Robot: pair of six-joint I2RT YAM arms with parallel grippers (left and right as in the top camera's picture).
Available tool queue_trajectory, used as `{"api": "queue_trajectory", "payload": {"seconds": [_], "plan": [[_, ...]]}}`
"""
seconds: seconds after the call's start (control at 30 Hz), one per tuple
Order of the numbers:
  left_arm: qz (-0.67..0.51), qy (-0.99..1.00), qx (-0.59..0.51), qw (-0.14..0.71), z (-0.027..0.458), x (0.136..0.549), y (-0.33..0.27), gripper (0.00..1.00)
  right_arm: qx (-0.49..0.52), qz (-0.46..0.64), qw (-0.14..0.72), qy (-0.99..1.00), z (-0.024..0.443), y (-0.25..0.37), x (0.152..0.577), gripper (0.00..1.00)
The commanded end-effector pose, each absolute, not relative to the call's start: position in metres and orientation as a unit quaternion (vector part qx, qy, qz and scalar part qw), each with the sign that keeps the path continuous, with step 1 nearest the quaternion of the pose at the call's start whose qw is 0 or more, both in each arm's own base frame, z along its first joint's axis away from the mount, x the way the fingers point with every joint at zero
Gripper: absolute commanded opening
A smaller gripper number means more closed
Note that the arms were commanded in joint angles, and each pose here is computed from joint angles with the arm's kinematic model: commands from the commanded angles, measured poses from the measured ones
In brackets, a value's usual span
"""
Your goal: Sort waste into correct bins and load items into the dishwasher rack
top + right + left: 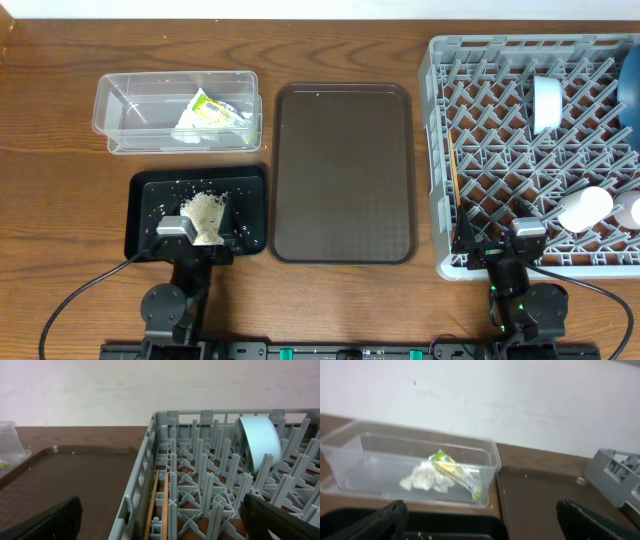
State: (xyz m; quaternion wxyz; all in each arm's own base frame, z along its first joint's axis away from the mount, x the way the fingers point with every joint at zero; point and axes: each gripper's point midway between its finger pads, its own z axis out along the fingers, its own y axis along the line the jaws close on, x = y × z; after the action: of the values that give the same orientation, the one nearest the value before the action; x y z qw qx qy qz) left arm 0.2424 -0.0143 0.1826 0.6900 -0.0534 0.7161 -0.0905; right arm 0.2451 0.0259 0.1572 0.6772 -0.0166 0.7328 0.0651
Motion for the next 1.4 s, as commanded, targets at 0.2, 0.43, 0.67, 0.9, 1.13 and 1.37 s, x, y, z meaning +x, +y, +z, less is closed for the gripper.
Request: {"api": "queue_trajectory", "payload": {"seconds": [0.2,0.43,0.67,0.9,1.13,1.37], "plan": [[-0.05,0.753,-0.025,0.655,0.141,0.244,-0.012,0.97,-0.018,0.061,0.678,0.732,0.157,0.026,0.245,0.99],[-0.035,0.759,-0.009,0.65,0.137,0.244,-0.012,0.97,-0.018,0.061,0.678,0.732,0.157,0.026,0.245,0.99],[-0.04,0.758,-0.016,0.65,0.137,0.244,-0.011,0.98,-0.018,0.061,0.678,0.732,0.157,0.026,0.245,0.99],[-0.04,0.759,-0.016,0.65,0.137,0.244,-0.011,0.97,-0.018,0.061,0.678,0.732,0.157,0.026,0.245,0.99],[-0.04,0.759,-0.016,0.65,0.137,0.244,-0.011,0.97,-0.018,0.061,0.678,0.732,0.157,0.026,0.245,0.99],[-0.04,0.759,-0.016,0.65,0.137,0.244,-0.011,0.97,-0.018,0.061,0.678,0.732,0.157,0.026,0.245,0.99]]}}
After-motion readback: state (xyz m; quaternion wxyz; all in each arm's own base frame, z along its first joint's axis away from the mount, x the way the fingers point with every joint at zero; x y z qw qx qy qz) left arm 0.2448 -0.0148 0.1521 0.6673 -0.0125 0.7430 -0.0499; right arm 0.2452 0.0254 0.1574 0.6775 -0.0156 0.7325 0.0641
